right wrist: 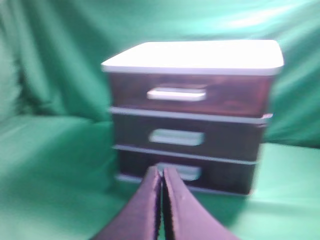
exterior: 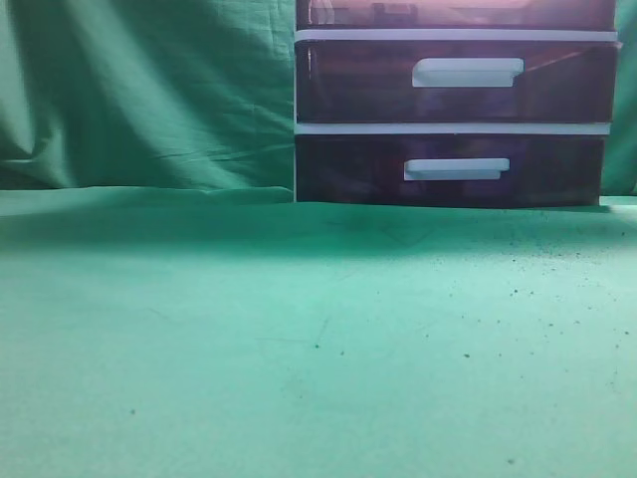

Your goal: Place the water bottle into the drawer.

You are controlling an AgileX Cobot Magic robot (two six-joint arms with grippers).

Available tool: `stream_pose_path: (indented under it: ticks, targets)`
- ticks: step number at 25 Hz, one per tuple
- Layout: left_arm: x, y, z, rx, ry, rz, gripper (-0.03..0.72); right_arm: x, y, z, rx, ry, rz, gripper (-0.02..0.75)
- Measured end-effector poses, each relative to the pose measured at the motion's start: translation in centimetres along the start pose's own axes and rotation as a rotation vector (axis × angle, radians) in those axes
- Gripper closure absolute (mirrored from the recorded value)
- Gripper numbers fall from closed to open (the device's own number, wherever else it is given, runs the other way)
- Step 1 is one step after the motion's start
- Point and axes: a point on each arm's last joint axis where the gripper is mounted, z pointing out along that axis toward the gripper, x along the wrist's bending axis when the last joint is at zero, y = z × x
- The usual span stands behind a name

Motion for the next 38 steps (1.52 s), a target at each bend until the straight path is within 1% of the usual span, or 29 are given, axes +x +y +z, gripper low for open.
stream_pose_path:
  ticks: [2,5,7,10,11,13,18,24,29,38]
  targets:
    - [0.0,0.0,0.0,0.000,0.000,0.000,0.688,-0.4,-1.5,-0.5,-0.043,-0.086,-0.005,0.738]
    - [0.0,0.0,0.0,0.000,0.000,0.000,0.688,-0.7,-3.8,-0.9,-0.084,-0.155,-0.009,0.738]
    - [0.0,0.0,0.0,0.000,0.000,0.000,0.688,-0.8,-5.4,-0.9,-0.085,-0.175,-0.012,0.738]
    - [0.0,0.0,0.0,0.000,0.000,0.000,0.688,-1.2,-8.3,-0.1,-0.029,-0.195,-0.034,0.738]
    - [0.0,0.0,0.0,0.000,0.000,0.000,0.688,-1.3,-9.4,0.3,0.001,-0.200,-0.040,0.691]
    - [0.0,0.0,0.0,-0.001,0.001,0.002,0.688,-1.5,-11.5,1.0,0.052,-0.202,-0.043,0.691]
    - [0.0,0.0,0.0,-0.001,0.001,0.002,0.688,-1.8,-15.0,1.9,0.099,-0.204,-0.031,0.691]
    - [0.0,0.0,0.0,-0.001,0.001,0.002,0.688,-1.8,-15.4,1.9,0.121,-0.204,-0.019,0.691]
    - [0.0,0.0,0.0,-0.001,0.001,0.002,0.688,-1.8,-16.2,1.8,0.204,-0.202,-0.002,0.691]
    - [0.0,0.0,0.0,-0.001,0.001,0.002,0.688,-1.8,-16.3,1.8,0.216,-0.200,0.003,0.691]
